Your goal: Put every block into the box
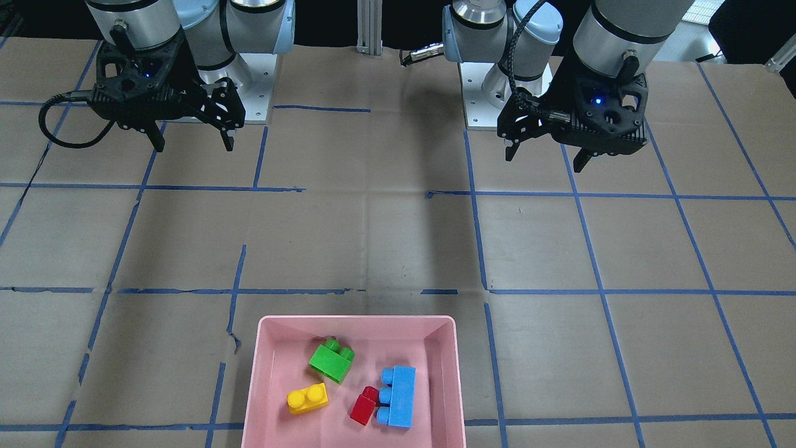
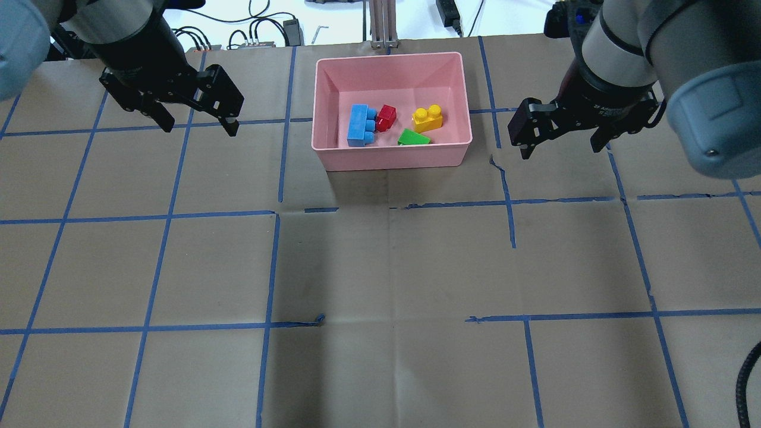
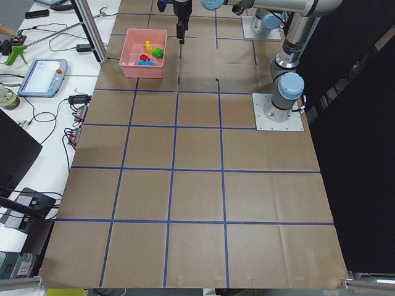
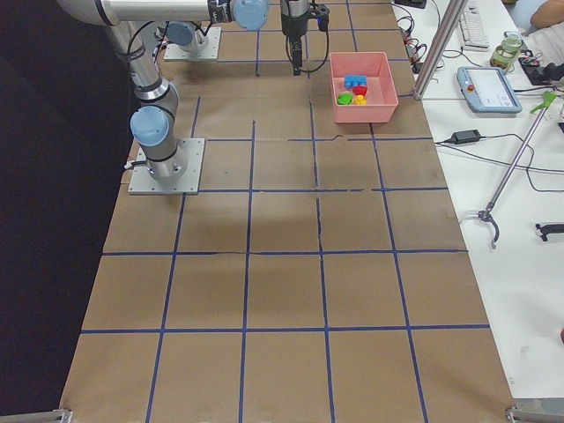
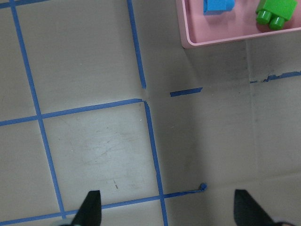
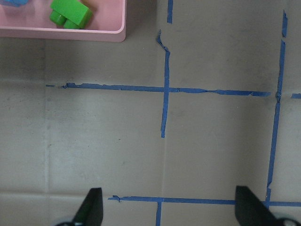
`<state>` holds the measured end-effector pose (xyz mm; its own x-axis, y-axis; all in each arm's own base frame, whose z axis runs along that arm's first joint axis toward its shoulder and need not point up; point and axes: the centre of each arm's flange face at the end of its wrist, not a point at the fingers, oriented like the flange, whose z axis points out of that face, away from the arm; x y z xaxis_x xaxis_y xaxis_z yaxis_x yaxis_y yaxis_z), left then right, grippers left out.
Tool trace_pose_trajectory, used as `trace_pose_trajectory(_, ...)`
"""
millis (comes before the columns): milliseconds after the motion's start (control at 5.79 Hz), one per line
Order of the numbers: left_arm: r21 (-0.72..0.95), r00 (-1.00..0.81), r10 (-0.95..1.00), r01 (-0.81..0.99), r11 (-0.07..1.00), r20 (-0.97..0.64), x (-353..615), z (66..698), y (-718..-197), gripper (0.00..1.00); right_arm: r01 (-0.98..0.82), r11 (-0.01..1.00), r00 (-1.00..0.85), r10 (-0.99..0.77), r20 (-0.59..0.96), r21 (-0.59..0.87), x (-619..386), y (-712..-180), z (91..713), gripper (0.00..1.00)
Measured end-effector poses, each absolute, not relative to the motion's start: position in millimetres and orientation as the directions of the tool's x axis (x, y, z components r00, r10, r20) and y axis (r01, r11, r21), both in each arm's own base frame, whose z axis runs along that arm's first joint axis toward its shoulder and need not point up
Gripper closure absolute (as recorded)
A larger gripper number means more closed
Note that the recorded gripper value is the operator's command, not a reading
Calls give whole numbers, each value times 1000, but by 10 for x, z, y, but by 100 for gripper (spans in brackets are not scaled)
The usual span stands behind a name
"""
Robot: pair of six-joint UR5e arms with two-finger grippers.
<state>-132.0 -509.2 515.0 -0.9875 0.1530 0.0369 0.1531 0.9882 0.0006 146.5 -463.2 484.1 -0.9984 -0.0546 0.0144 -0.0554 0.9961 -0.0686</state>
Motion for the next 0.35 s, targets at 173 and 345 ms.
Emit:
trace_pose_trajectory(173, 1, -988, 153, 153, 988, 37, -1321, 5151, -5088, 1, -55, 996, -998, -54, 14, -65, 1466, -4646, 4826, 1)
trace_pose_trajectory(345, 2, -988, 153, 153, 988, 37, -1321, 5150, -5086, 1, -55, 996, -998, -54, 14, -64, 1466, -4649, 4822, 1)
